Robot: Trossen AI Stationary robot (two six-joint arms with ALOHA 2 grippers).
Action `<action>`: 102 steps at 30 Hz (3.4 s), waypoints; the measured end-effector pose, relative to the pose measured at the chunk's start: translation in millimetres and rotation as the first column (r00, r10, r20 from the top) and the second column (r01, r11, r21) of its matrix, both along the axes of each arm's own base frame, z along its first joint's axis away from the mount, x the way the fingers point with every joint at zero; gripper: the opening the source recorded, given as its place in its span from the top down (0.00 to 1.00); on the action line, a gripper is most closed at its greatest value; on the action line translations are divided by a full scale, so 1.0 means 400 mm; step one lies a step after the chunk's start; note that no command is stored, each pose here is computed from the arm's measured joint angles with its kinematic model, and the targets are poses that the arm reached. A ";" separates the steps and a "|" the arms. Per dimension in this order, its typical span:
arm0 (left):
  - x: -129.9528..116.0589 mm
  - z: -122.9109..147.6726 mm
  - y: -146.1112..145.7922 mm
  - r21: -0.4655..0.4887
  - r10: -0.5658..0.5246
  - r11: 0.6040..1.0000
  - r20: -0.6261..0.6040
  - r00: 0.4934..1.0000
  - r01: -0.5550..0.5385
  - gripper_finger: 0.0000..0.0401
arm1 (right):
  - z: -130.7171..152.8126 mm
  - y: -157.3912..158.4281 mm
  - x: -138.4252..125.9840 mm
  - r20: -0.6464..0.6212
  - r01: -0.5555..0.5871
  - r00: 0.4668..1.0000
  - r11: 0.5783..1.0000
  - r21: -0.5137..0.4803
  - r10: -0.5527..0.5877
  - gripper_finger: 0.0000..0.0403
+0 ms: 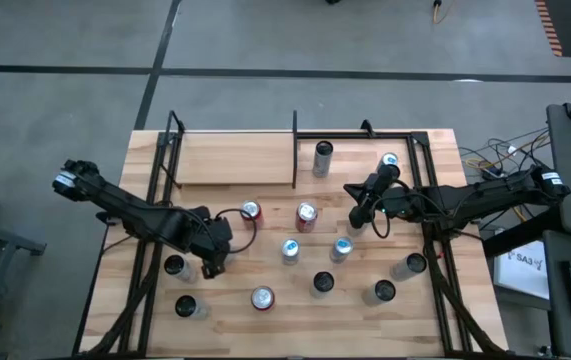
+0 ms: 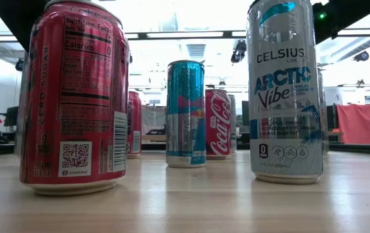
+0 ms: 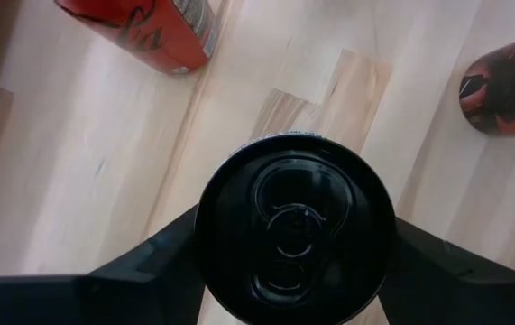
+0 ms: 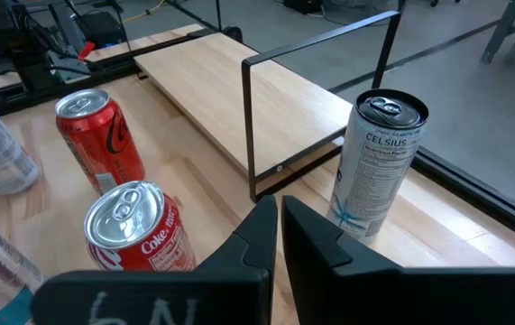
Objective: Place canned beverage on shelf
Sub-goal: Put the top right white and pink soda can on the shelf
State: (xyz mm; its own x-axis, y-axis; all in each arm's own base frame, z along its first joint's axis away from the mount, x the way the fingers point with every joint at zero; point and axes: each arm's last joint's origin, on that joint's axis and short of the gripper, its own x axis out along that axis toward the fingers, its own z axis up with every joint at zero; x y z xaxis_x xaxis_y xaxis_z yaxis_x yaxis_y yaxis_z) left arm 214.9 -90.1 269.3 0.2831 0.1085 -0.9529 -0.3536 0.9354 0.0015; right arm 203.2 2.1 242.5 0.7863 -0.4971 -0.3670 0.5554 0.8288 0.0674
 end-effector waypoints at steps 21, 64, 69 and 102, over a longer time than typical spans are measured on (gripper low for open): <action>0.015 0.234 0.129 0.169 -0.217 0.963 0.015 0.976 0.212 0.42 | 0.000 0.000 0.000 -0.002 -0.001 1.000 1.000 -0.003 0.001 0.97; -0.006 0.204 0.698 0.120 -0.134 0.984 -0.007 0.991 0.134 0.42 | 0.000 0.000 0.000 0.001 0.001 1.000 1.000 0.000 -0.001 0.97; -0.023 0.210 0.710 0.085 -0.094 0.992 0.051 0.994 0.089 0.42 | -0.001 0.000 0.000 -0.001 0.001 1.000 1.000 0.000 -0.001 0.97; -0.034 0.094 0.716 0.051 -0.039 0.998 -0.008 0.999 0.039 0.38 | -0.011 0.000 -0.003 -0.007 0.005 1.000 1.000 0.008 -0.005 0.97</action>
State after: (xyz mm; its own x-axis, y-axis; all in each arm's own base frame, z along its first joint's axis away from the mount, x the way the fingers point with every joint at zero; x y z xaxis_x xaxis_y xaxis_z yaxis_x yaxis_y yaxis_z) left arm 201.3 196.5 307.0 0.2811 0.1462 -0.9485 -0.3165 0.9472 0.0522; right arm 202.1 2.0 238.2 0.7813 -0.4976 -0.3768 0.5598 0.8256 0.0703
